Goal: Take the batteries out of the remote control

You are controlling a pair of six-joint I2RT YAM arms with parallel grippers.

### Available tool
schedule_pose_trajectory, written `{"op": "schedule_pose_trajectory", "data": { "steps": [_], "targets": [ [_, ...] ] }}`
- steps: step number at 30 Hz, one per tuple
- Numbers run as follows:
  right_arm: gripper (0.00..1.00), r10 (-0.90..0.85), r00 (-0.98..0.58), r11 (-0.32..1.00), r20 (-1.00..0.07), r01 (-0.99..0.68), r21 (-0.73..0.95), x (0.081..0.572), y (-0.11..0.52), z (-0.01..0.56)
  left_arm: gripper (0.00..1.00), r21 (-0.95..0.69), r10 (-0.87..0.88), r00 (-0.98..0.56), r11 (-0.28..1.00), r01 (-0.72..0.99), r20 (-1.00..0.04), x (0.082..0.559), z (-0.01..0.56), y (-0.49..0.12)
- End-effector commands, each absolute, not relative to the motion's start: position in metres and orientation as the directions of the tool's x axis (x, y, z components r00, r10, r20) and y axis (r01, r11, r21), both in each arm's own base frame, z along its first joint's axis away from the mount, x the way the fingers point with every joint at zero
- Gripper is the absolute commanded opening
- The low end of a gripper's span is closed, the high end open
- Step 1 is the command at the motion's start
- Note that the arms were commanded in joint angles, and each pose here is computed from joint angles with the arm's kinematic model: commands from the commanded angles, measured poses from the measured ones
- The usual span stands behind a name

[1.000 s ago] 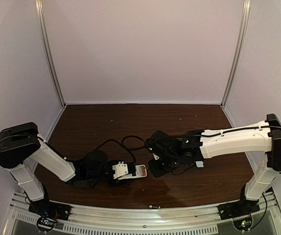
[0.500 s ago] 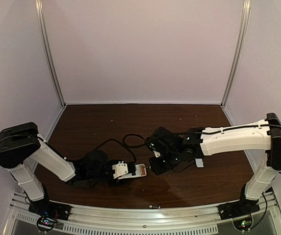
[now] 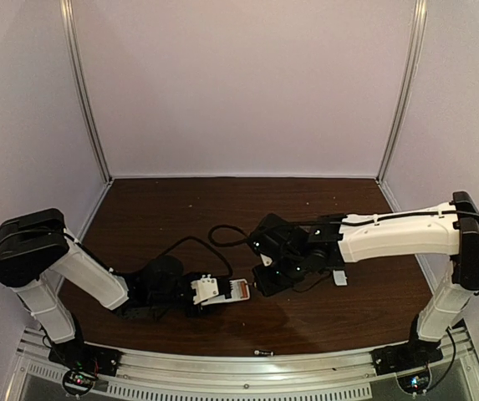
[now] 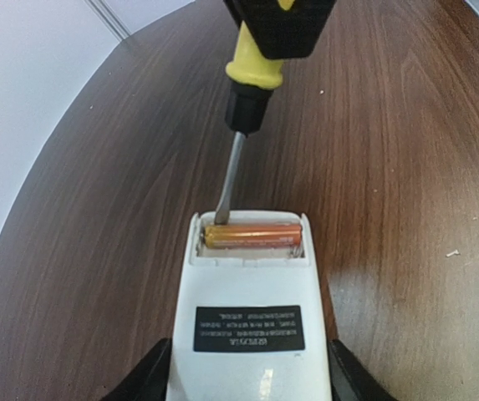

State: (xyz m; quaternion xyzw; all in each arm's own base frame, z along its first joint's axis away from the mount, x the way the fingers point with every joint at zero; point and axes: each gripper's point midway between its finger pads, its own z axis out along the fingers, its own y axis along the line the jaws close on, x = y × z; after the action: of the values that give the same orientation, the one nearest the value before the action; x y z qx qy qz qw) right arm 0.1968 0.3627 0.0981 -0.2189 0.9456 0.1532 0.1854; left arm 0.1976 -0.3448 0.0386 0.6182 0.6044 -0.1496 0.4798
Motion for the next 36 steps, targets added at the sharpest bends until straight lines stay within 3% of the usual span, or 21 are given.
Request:
{"op": "schedule_pose_trajectory", "data": {
  "steps": [1, 18, 23, 36],
  "targets": [
    [0.00, -0.321, -0.863, 0.919, -0.391, -0.383, 0.092, 0.212, 0.339, 0.085, 0.00, 0.434, 0.515, 0.283, 0.198, 0.879, -0.809, 0.199, 0.066, -0.362],
    [0.00, -0.392, -0.854, 0.823, -0.343, -0.492, 0.283, 0.191, 0.368, 0.076, 0.00, 0.432, 0.518, 0.281, 0.198, 0.880, -0.808, 0.199, 0.065, -0.363],
    [0.00, -0.417, -0.825, 0.758, -0.382, -0.547, 0.355, 0.183, 0.371, 0.081, 0.00, 0.433, 0.517, 0.281, 0.198, 0.879, -0.808, 0.199, 0.066, -0.362],
    [0.00, -0.439, -0.774, 0.720, -0.456, -0.607, 0.336, 0.180, 0.356, 0.078, 0.00, 0.431, 0.512, 0.284, 0.193, 0.881, -0.810, 0.198, 0.067, -0.363]
  ]
}}
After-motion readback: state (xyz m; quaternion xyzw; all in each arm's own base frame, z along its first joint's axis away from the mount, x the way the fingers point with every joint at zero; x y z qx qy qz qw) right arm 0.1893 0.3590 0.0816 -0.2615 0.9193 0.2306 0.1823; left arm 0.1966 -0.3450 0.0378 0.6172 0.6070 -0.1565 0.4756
